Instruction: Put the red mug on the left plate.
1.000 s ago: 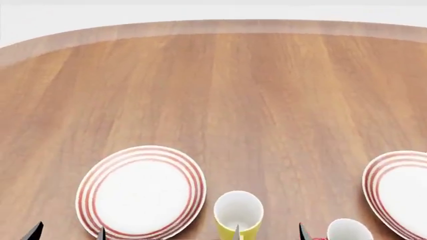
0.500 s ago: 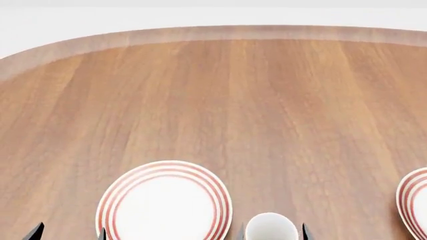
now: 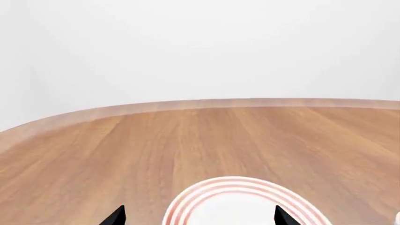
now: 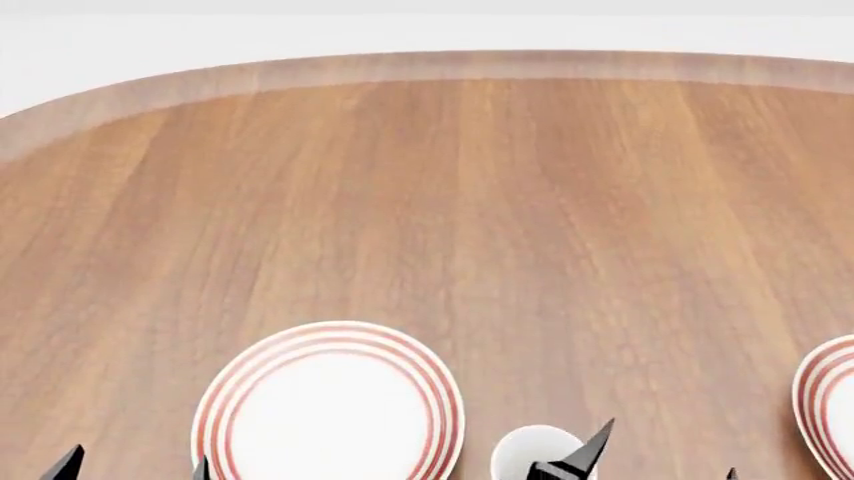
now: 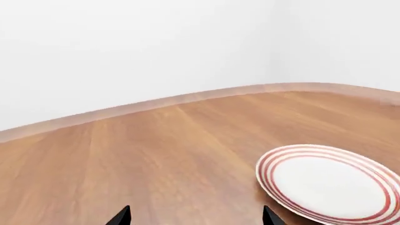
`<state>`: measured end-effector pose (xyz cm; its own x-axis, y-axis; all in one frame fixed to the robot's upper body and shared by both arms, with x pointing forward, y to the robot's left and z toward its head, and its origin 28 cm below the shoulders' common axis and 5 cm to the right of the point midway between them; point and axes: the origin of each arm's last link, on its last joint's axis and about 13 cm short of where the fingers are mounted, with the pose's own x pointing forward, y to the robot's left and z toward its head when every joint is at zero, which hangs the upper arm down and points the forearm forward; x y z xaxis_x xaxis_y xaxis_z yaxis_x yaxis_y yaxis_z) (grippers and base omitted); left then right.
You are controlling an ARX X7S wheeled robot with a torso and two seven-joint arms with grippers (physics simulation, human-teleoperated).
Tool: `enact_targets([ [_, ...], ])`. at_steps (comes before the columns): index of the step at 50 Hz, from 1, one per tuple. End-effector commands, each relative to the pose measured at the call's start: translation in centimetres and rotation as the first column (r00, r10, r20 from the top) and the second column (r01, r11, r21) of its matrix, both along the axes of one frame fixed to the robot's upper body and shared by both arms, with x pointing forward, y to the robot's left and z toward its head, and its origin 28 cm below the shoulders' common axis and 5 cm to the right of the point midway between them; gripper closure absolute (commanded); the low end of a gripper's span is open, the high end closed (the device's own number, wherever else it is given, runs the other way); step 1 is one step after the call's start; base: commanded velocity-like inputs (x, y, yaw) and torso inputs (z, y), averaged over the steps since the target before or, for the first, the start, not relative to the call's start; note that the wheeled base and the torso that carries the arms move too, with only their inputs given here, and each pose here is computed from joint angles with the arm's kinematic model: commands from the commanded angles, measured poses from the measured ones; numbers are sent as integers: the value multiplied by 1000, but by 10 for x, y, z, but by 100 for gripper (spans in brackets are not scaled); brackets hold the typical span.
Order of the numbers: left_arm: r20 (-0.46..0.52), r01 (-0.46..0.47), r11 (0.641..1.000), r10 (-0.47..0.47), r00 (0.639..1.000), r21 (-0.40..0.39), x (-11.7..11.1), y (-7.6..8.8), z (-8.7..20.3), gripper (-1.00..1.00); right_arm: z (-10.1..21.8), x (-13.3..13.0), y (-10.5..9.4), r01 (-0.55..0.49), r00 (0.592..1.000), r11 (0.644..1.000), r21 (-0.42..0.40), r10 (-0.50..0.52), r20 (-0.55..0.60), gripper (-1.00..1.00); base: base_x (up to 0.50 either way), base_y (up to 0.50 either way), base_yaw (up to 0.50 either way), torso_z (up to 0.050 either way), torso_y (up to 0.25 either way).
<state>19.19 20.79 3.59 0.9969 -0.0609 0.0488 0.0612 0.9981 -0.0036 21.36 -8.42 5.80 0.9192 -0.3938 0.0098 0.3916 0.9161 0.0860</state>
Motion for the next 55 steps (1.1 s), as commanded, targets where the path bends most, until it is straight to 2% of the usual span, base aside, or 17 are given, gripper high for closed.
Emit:
enact_targets([
  [1,2,0,1000,0,1000,-3,-1,0,1,-100,-1,10,1,185,982,983,-2,-185,-42,-100,0,0,0,0,0],
  [2,3,0,1000,0,1000,-3,-1,1,1,-100,-1,11,0,212,977,977,11,-212,-39,-100,0,0,0,0,0],
  [4,3,1,1000,0,1000,-4,-1,0,2,-100,-2,13,1,221,974,975,-29,-222,-40,-100,0,0,0,0,0],
  [23,4,6,1000,-6,1000,-14,-3,1,3,-100,-7,28,6,266,961,950,163,-249,-118,-100,0,0,0,0,0],
  [28,4,7,1000,-7,1000,-14,-3,1,3,-100,-8,28,6,280,957,942,186,-260,-125,-100,0,0,0,0,0],
  [41,5,5,1000,-5,1000,-15,-2,1,4,-100,1,17,11,321,947,922,215,-304,-106,-100,0,0,0,0,0],
  [55,10,4,1000,-4,1000,-15,-3,2,5,-100,-5,1,21,339,940,908,248,-321,-111,-100,0,0,0,0,0],
])
